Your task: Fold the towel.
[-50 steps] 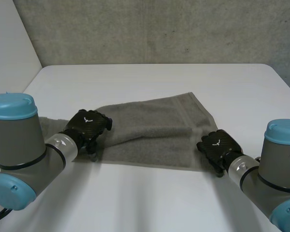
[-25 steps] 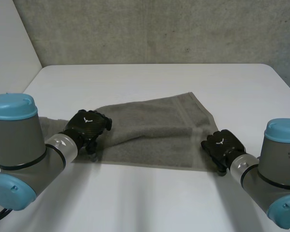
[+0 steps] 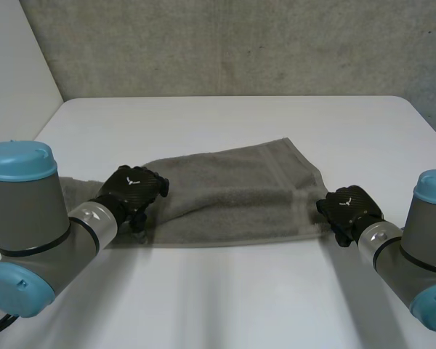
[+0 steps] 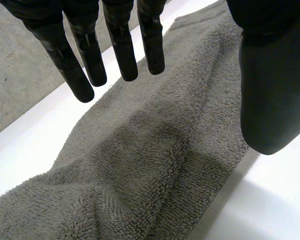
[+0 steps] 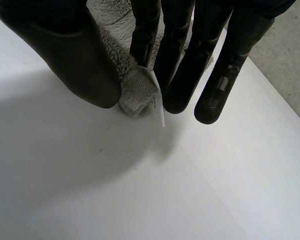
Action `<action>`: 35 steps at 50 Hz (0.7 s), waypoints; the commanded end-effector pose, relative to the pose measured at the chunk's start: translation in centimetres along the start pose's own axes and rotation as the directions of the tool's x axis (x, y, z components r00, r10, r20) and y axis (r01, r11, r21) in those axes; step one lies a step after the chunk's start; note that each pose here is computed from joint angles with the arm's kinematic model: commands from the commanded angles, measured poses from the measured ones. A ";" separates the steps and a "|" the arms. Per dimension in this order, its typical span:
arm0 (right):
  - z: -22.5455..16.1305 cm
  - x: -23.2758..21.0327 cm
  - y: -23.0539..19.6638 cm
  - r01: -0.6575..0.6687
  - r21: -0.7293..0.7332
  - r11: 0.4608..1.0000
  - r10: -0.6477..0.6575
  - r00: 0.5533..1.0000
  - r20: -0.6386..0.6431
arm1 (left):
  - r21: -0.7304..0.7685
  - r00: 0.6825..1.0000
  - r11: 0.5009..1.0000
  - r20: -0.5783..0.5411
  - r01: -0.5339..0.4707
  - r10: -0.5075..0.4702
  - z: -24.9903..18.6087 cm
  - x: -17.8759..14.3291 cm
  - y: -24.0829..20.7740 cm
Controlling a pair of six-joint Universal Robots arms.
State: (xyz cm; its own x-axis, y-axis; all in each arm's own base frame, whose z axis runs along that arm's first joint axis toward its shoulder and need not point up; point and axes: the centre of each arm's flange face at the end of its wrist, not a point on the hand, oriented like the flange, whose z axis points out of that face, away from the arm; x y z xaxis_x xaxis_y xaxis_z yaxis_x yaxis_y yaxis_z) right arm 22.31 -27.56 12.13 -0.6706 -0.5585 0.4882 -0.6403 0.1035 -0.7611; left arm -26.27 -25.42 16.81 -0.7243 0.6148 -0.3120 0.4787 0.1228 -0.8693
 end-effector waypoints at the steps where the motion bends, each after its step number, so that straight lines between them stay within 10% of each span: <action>1: 0.0 0.1 -0.2 -0.005 0.011 1.000 0.005 1.000 0.000 | 0.000 1.000 1.000 0.000 0.000 0.000 0.0 0.0 0.0; 20: 0.0 6.9 -0.7 -0.394 0.151 0.907 0.414 0.901 -0.134 | -0.020 0.999 1.000 -0.038 -0.011 0.010 -0.4 1.3 0.6; 35: 0.0 7.6 -0.5 -0.409 0.160 0.898 0.432 0.888 -0.155 | -0.060 0.999 0.998 -0.053 -0.015 0.012 0.5 1.8 1.8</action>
State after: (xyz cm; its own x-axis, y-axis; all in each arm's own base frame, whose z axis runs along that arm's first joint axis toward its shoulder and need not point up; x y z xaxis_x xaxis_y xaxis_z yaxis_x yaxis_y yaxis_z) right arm 17.61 -31.87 16.16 -0.9290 -0.3299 0.1677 -0.2404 0.1932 -0.9513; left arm -26.87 -24.15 15.15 -0.6923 0.6539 -0.3051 0.5117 0.1468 -0.8466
